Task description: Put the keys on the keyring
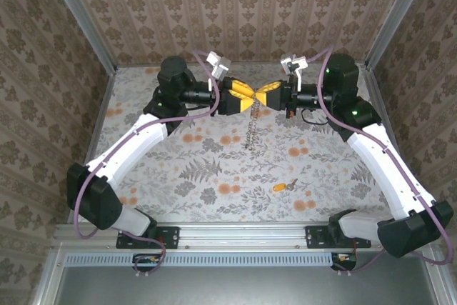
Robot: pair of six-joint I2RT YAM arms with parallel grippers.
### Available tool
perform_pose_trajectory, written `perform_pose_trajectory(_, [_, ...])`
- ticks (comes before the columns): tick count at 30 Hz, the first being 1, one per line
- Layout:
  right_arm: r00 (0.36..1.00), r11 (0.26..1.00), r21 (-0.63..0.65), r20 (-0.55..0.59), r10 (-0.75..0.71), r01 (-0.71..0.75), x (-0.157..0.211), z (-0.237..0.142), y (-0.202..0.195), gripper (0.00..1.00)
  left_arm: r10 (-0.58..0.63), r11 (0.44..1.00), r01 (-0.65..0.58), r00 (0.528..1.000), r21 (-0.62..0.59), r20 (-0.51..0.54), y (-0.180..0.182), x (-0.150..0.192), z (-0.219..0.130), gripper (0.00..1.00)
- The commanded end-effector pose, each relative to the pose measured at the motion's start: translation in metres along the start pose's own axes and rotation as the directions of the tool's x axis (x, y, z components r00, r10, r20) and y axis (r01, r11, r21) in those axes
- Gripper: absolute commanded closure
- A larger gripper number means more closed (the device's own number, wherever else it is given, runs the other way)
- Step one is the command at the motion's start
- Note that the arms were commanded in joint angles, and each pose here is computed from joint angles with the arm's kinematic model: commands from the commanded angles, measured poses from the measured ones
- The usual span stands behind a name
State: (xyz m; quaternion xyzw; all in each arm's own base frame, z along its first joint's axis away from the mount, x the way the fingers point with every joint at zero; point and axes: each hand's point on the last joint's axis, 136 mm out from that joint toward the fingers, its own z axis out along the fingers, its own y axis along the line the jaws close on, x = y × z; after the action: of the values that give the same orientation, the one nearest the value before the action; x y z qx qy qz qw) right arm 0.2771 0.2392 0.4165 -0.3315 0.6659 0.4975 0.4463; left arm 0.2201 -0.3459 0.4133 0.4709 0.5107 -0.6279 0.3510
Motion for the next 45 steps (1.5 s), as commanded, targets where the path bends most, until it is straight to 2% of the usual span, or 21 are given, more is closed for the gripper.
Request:
perform_pose_trajectory(1, [1.000,0.999,-0.043,0.020,-0.022,0.023,-0.006,-0.002,0.008,1.00,0.060,0.997,-0.060,0.998,0.040,0.001,-0.010,-0.011,0.004,0.64])
perform_pose_trajectory(8, [1.000,0.999,-0.046,0.020,-0.016,0.017,-0.006,0.000,0.006,1.00,0.065,0.996,-0.065,0.998,0.060,-0.003,-0.011,-0.013,0.007,0.75])
perform_pose_trajectory(12, [1.000,0.999,-0.044,0.020,-0.015,0.016,-0.006,0.001,0.005,1.00,0.066,0.995,-0.066,0.998,0.070,-0.007,-0.013,-0.013,0.008,0.85])
perform_pose_trajectory(15, [1.000,0.999,-0.038,0.021,-0.014,0.015,-0.006,0.001,0.003,1.00,0.065,0.995,-0.064,0.998,0.078,-0.011,-0.014,-0.011,0.009,1.00])
perform_pose_trajectory(18, [1.000,1.000,-0.018,0.027,-0.010,0.010,-0.008,0.001,0.000,1.00,0.068,0.995,-0.066,0.998,0.079,-0.011,-0.014,-0.011,0.009,1.00])
perform_pose_trajectory(19, [0.999,1.000,0.013,0.038,-0.003,0.003,-0.010,-0.001,-0.005,0.96,0.068,0.995,-0.068,0.998,0.073,-0.009,-0.014,-0.011,0.009,1.00])
perform_pose_trajectory(22, [0.993,0.994,0.105,0.115,0.024,-0.036,-0.023,-0.015,-0.022,0.65,0.072,0.997,-0.072,0.997,0.030,0.011,-0.007,-0.014,0.009,1.00])
perform_pose_trajectory(25, [0.973,0.979,0.184,0.225,0.045,-0.088,-0.037,-0.039,-0.037,0.58,0.073,0.997,-0.073,0.996,-0.001,0.041,-0.004,-0.017,0.008,1.00])
perform_pose_trajectory(30, [0.934,0.959,0.229,0.348,0.078,-0.166,-0.045,-0.066,-0.046,0.61,0.072,0.997,-0.069,0.993,-0.034,0.091,0.002,-0.022,0.005,1.00])
perform_pose_trajectory(33, [0.923,0.967,0.175,0.370,0.107,-0.183,-0.043,-0.066,-0.038,0.68,0.080,0.995,-0.072,0.988,-0.063,0.134,0.005,-0.027,0.002,1.00])
perform_pose_trajectory(37, [0.898,0.978,0.093,0.419,0.133,-0.188,-0.039,-0.067,-0.027,0.69,0.103,0.991,-0.084,0.976,-0.105,0.191,0.007,-0.033,-0.003,1.00])
perform_pose_trajectory(45, [0.897,0.979,0.033,0.409,0.169,-0.200,-0.024,-0.056,-0.013,0.71,0.096,0.993,-0.073,0.962,-0.096,0.254,0.006,-0.038,-0.006,1.00])
